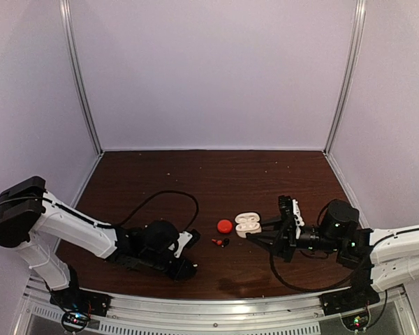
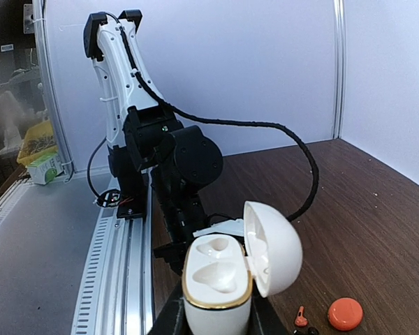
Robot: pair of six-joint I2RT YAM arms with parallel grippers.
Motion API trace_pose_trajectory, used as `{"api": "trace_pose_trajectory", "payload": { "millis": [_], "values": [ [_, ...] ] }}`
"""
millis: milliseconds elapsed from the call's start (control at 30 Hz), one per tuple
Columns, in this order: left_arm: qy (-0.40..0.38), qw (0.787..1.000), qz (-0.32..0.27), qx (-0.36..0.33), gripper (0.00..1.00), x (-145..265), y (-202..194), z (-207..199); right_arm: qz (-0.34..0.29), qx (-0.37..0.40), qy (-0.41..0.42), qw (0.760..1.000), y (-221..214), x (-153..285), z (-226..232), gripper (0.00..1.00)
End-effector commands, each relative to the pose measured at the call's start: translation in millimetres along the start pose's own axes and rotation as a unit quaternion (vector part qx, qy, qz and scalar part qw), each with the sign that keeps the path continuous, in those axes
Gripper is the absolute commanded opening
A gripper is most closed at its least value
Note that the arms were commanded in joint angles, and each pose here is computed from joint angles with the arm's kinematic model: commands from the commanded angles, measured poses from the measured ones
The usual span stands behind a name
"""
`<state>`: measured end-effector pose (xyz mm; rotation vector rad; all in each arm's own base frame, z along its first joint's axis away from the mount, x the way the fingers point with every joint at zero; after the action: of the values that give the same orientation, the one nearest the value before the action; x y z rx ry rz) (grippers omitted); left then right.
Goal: Insert the wireless bluetooth earbuds into the charging case
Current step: Move the left earbud to the center of the board.
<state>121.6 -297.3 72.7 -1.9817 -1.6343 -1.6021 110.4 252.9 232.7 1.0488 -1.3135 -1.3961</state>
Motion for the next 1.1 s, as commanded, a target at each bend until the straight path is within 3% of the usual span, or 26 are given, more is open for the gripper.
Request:
{"api": "trace_pose_trajectory", "payload": {
  "millis": [0, 133, 300, 567, 800, 1067],
  "values": [
    [0.045, 0.999, -0.012, 0.006, 0.11, -5, 14, 14, -0.015, 0.002, -0.011, 1.0, 4, 4, -2, 0.01],
    [0.081, 0.996, -0.026, 0.014, 0.13, -1, 28, 34, -0.016, 0.002, -0.011, 1.0, 4, 4, -2, 0.01],
    [0.103, 0.994, -0.041, 0.023, 0.23, 7, 43, 56, -0.015, 0.004, -0.01, 1.0, 4, 4, -2, 0.01],
    [0.131, 0.989, -0.061, 0.036, 0.3, 26, 52, 75, -0.013, 0.003, -0.011, 1.0, 2, 4, -2, 0.01],
    [0.103, 0.987, -0.127, 0.001, 0.32, 63, 77, 62, -0.012, 0.001, -0.01, 1.0, 2, 3, -2, 0.01],
    [0.095, 0.993, -0.068, 0.032, 0.29, 62, 56, 77, -0.012, 0.0, -0.01, 1.0, 2, 3, -2, 0.01]
  ]
}}
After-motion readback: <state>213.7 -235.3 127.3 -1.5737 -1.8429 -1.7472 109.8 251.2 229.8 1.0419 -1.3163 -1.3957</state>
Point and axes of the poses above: each gripper's point midway between its finger pads, its own x axis back along the fingers, its own z axis along the line the jaws close on, y = z × x, the point moved 7 cm from there along x, back along the fingers, and after that the axes turned 1 degree about x, right-handed, at the moved point
